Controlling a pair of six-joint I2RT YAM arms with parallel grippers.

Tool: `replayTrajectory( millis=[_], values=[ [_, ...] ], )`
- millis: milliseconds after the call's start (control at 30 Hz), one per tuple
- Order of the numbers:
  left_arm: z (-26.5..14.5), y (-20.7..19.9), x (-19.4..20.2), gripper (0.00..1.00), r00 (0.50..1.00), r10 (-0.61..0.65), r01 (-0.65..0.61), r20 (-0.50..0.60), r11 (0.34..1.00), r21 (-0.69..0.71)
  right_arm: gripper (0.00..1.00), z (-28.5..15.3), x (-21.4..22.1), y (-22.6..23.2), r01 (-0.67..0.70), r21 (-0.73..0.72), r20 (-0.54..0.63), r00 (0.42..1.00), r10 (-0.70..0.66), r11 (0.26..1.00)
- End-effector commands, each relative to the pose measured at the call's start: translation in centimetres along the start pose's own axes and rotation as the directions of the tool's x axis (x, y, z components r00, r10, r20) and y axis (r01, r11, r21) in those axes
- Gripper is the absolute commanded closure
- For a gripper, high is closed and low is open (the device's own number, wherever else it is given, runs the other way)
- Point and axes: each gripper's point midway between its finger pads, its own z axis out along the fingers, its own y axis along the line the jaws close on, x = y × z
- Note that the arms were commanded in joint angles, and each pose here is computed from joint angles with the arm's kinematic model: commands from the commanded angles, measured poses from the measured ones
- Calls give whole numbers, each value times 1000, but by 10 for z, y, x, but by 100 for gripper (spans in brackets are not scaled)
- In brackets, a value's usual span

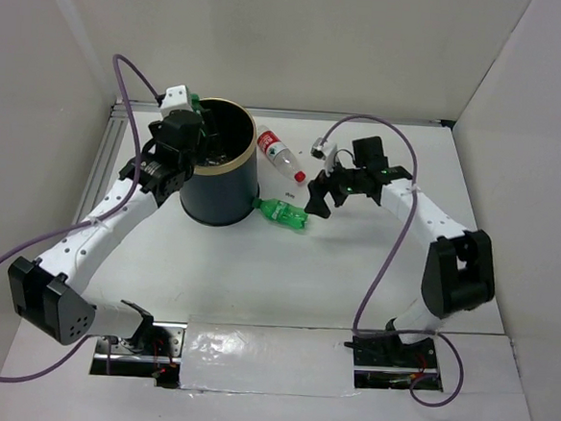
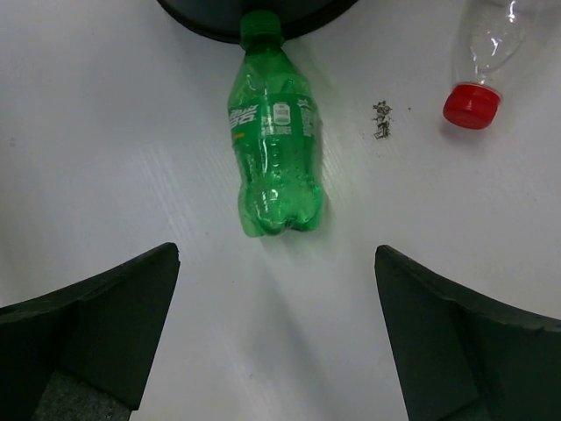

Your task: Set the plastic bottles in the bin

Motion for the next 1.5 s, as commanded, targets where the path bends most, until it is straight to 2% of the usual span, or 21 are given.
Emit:
replayTrajectory(
  millis=[0,33,200,333,500,533,567,633,667,767,800,867,933,1067,1167,1200,1300,1333,1367,1467],
  values=[
    [-5,-9,-34,5,998,-33,31,48,999,37,1,20,-25,-21,107,51,15,994,-108,993],
    [-10,-15,-39,0,999,-24,21,49,998,60,1,28,-24,-15,113,34,-1,994,-113,993],
    [-57,-17,-68,0,992,-48,32,119,990,139,1,65,-13,0,161,-29,-49,985,-163,986],
    [-118,-6,-79,0,977,-121,71,173,960,271,1,96,-9,10,190,-44,-66,979,-193,981],
    [-144,-7,-4,0,998,-45,18,50,894,448,1,126,7,-5,165,39,-110,981,-160,986],
    [-146,-5,10,0,998,-56,42,16,884,465,6,126,7,-7,178,47,-115,978,-172,983],
    [-139,0,45,0,998,-27,46,-48,885,463,10,129,17,-7,168,39,-133,978,-162,985],
    [-149,9,65,0,993,-84,115,-86,870,480,21,128,29,-2,185,6,-167,969,-182,983],
    [-143,15,91,0,989,-74,125,-126,875,468,32,126,40,-3,171,5,-184,969,-167,985],
    [-150,24,108,0,980,-132,187,-148,860,475,55,108,43,12,173,-59,-171,968,-181,983],
    [-146,28,121,0,978,-130,193,-166,865,463,69,100,38,11,168,-57,-157,972,-175,984],
    [-146,31,128,0,975,-139,205,-173,864,460,79,72,21,21,179,-100,-99,977,-189,979],
    [-145,33,136,0,974,-129,201,-184,864,461,89,36,-10,23,196,-85,-29,980,-199,977],
    [-142,31,158,0,968,-92,195,-233,863,466,90,-26,-98,33,297,-26,165,943,-289,955],
    [-139,25,167,0,964,-84,200,-253,853,481,90,-57,-176,44,359,51,318,879,-356,932],
    [-138,24,171,0,961,-87,210,-264,850,483,90,-66,-209,55,395,70,377,840,-391,916],
    [-135,18,179,0,956,-69,208,-285,844,495,90,-47,-252,55,387,72,452,809,-376,919],
    [-135,18,179,0,956,-69,208,-285,844,495,90,-48,-281,70,418,82,500,768,-401,905],
    [-134,17,179,0,956,-69,208,-285,844,495,90,-20,-285,67,414,62,496,777,-388,908],
    [-135,14,178,0,957,-68,208,-282,837,506,86,23,-309,74,414,24,505,781,-368,910]
  ],
)
